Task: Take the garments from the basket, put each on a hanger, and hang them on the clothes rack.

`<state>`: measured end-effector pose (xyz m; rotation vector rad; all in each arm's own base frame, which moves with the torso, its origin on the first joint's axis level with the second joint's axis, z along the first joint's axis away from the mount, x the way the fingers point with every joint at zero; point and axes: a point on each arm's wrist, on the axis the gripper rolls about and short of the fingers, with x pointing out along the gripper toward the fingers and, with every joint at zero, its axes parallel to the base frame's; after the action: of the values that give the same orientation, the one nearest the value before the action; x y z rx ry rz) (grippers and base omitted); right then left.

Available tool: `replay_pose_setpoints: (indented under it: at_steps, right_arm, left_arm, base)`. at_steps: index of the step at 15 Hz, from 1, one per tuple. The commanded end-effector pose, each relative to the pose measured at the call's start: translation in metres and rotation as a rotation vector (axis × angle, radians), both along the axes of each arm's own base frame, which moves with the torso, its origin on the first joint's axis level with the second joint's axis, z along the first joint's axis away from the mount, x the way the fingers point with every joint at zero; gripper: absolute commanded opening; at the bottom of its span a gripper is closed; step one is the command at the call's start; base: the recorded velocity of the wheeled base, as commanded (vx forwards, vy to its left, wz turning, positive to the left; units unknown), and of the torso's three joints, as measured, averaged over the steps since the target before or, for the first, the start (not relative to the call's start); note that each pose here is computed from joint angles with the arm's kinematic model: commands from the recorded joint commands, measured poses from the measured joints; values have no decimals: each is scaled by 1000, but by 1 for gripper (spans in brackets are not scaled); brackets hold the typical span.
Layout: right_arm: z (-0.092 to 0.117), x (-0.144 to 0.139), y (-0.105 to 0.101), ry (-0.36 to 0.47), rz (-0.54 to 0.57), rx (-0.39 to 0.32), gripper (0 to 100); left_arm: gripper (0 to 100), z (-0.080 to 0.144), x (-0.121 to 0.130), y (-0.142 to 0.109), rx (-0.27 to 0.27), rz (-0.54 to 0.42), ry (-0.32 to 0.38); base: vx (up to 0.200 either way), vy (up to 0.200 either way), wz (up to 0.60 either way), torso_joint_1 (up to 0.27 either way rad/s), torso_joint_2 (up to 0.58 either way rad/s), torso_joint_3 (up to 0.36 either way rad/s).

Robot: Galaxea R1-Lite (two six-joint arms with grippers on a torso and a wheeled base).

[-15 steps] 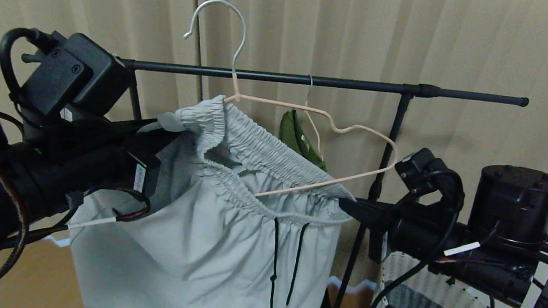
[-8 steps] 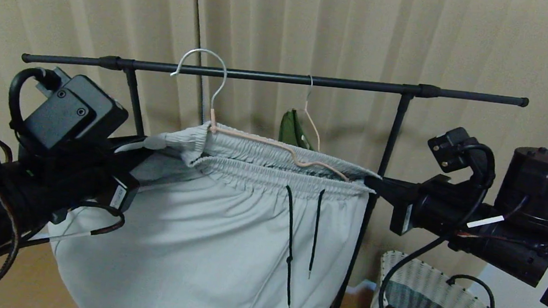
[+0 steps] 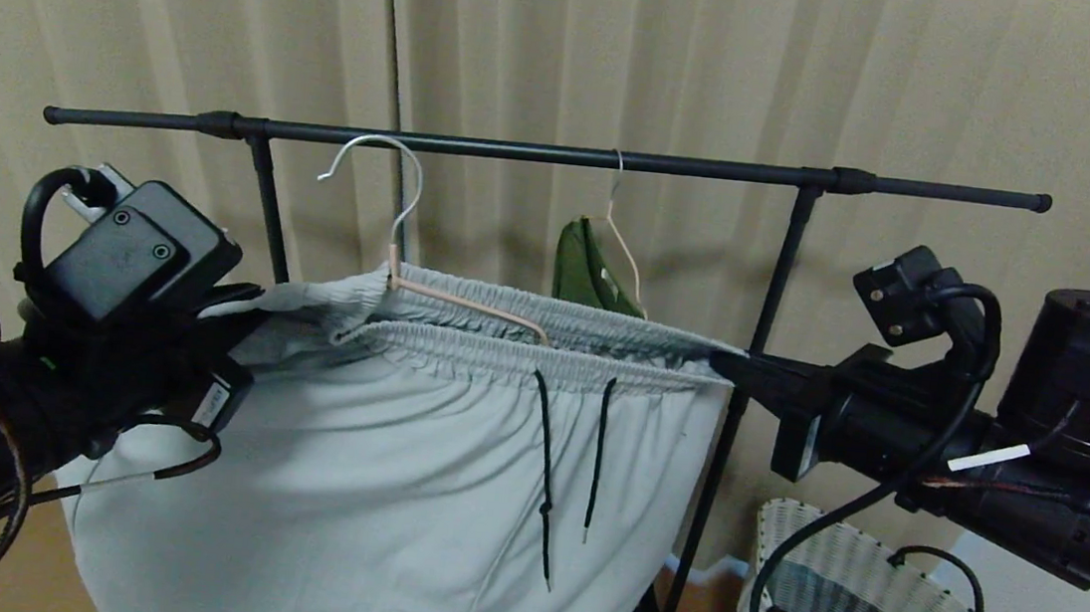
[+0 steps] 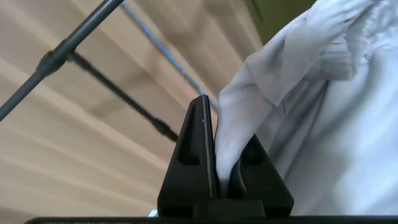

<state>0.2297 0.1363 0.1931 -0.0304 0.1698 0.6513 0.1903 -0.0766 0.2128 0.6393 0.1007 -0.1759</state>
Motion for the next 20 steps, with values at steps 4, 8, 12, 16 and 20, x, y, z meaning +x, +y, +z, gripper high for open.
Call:
replay_pose_setpoints:
  at_steps: [4,8,12,16,20]
  right_arm:
    - [7,-30,23,-23,141,16,0]
    - [-1,-33,26,3,161,-1,0]
    - [-8,-40,26,27,172,-20,100]
    - [-3,-41,20,5,154,-15,100]
    - [-3,-29,3,-112,105,-151,100]
  left_arm:
    - [0,-2,5,0,6,69,9]
    - [0,0,5,-1,-12,65,2]
    - [0,2,6,-3,-26,62,-1]
    - [0,3,5,-5,-31,40,-4]
    - [0,2,1,-15,-28,-10,1]
  base:
    - [0,0,0,0,0,0]
    - [0,0,0,0,0,0]
    - [0,0,0,0,0,0]
    - [0,0,0,0,0,0]
    - [0,0,0,0,0,0]
